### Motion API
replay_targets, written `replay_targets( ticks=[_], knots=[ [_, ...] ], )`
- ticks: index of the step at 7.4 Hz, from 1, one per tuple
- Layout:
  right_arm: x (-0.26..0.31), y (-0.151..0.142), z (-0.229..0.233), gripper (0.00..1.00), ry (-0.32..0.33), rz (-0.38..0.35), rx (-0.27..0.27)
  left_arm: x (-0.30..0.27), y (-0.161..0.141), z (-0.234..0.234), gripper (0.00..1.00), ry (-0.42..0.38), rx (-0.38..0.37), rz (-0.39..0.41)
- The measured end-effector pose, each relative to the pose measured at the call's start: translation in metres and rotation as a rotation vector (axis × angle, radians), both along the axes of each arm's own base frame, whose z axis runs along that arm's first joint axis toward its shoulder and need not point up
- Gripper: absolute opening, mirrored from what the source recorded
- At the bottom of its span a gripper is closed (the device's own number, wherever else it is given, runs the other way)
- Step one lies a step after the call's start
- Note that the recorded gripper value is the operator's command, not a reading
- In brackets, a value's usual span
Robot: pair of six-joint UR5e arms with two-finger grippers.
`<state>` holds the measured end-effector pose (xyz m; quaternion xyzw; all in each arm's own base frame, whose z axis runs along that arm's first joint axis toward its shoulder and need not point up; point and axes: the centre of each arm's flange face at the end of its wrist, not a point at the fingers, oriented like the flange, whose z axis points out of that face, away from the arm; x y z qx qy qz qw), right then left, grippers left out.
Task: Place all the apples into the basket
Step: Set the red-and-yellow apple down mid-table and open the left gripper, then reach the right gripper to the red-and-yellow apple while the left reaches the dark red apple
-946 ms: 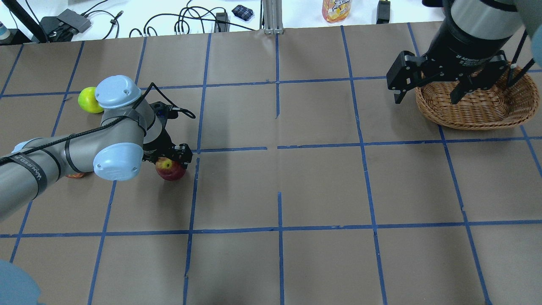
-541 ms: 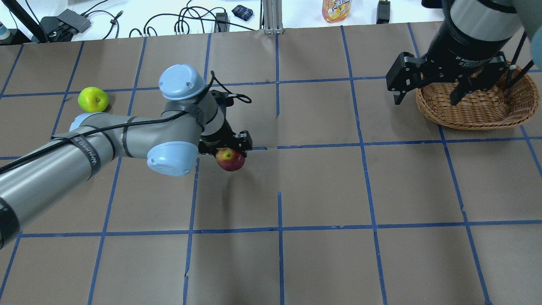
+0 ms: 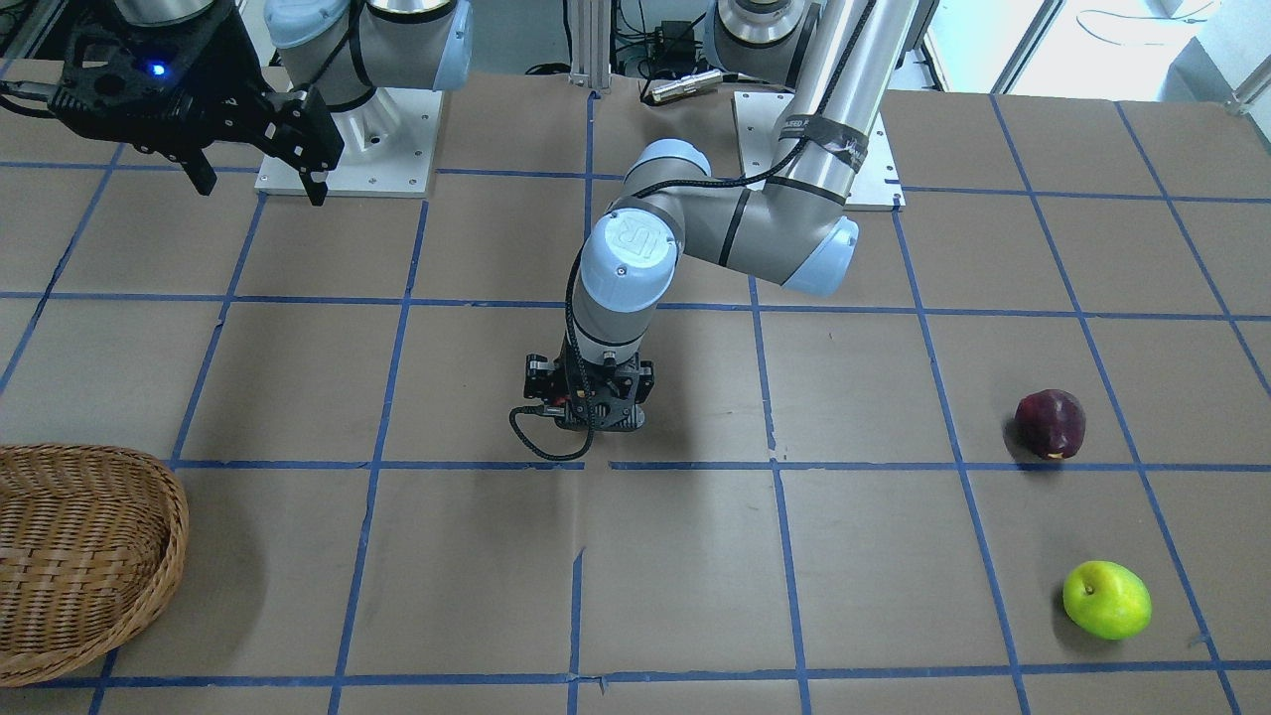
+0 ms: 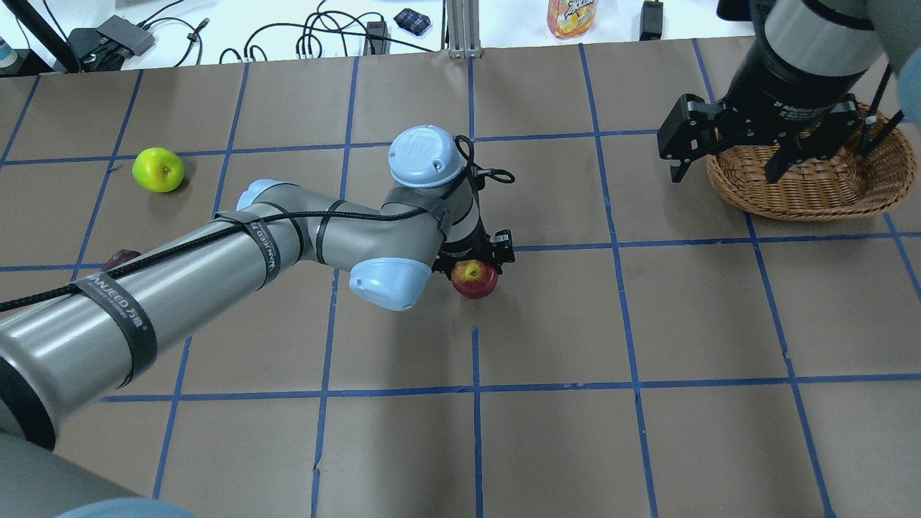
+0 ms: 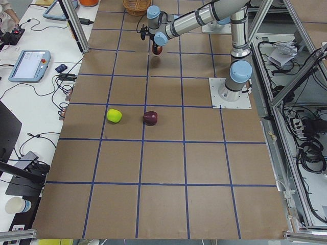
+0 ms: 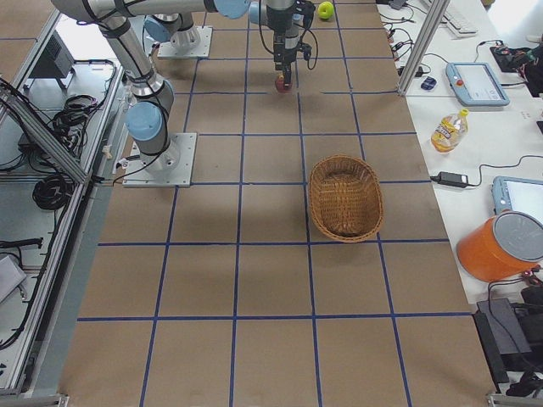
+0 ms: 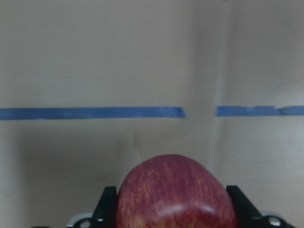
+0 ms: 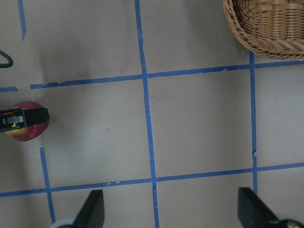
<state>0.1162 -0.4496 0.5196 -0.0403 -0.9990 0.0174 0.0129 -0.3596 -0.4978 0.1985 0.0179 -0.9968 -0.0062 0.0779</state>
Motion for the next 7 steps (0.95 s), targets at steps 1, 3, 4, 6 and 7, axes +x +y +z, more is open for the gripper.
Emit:
replay_targets(
  ticks=[1,3,4,6,7],
  knots=[
    [0.0,0.0,0.001,1.0,0.0,0.0,-0.007,-0.001,-0.003,0.003,1.0,0.004,-0.017,-0.002],
    [0.001,-0.004,-0.005,1.0,-0.003,-0.004,0.002,0.033,-0.024,0.032,1.0,0.001,-0.077,-0.057],
    [0.001,-0.008,-0.014,1.0,-0.002,-0.006,0.021,0.061,-0.035,0.05,1.0,-0.017,-0.099,-0.085],
    [0.003,-0.029,-0.06,1.0,-0.009,-0.034,0.087,0.175,-0.066,0.079,1.0,-0.128,-0.107,-0.198],
    [0.01,-0.044,-0.083,1.0,-0.021,-0.098,0.103,0.258,-0.08,0.085,1.0,-0.157,-0.097,-0.233]
  ],
)
